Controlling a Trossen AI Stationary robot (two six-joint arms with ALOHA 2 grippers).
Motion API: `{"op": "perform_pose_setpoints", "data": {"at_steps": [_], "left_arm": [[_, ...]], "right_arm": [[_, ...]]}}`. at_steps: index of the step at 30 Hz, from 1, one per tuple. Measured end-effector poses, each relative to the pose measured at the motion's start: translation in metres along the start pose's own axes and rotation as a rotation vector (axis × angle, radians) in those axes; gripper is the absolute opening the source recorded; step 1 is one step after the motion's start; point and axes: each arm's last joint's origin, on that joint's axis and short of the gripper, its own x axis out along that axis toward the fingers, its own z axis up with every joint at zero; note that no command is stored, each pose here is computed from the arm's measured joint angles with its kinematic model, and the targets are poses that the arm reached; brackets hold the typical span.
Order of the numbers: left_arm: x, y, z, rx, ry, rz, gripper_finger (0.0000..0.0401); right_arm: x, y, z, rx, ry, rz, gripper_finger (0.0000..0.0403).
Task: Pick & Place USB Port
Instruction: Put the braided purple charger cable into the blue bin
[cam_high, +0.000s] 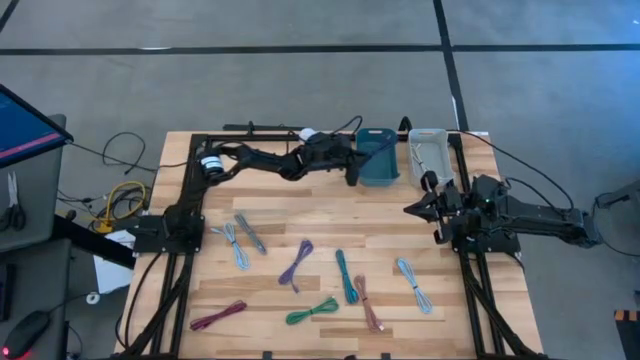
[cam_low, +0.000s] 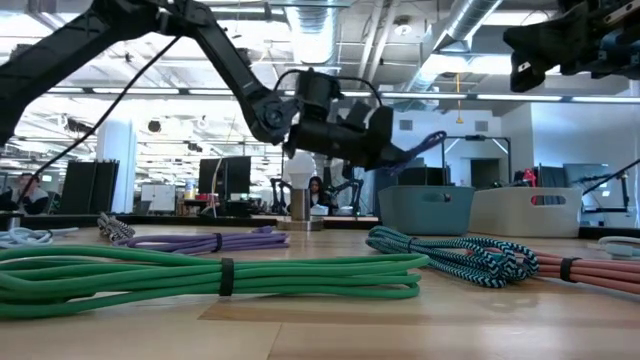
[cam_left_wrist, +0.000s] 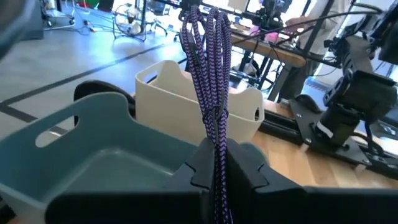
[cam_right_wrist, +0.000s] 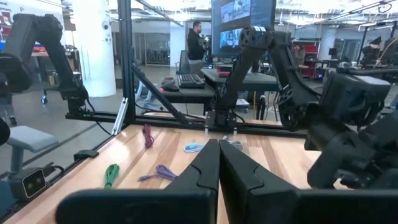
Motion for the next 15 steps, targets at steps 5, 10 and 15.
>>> {"op": "perform_pose_setpoints", "data": {"at_steps": [5, 10, 15], "left_arm": [[0.0056, -0.0019, 0.0043, -0.013, -0.024, 0.011, 0.0016], [0.0059, -0.0034, 0.0034, -0.015, -0.017, 0.016, 0.0016], [0.0060, -0.0026, 0.0013, -0.014, 0.000, 0.038, 0.0017]], "right_arm": [[0.0000, -0.0001, 0.0000, 0.000, 0.000, -0.001, 0.0001], [0.0001, -0.0001, -0.0001, -0.001, 0.001, -0.001, 0.0001], [0.0001, -0.0001, -0.0001, -0.003, 0.001, -0.001, 0.0001]]}}
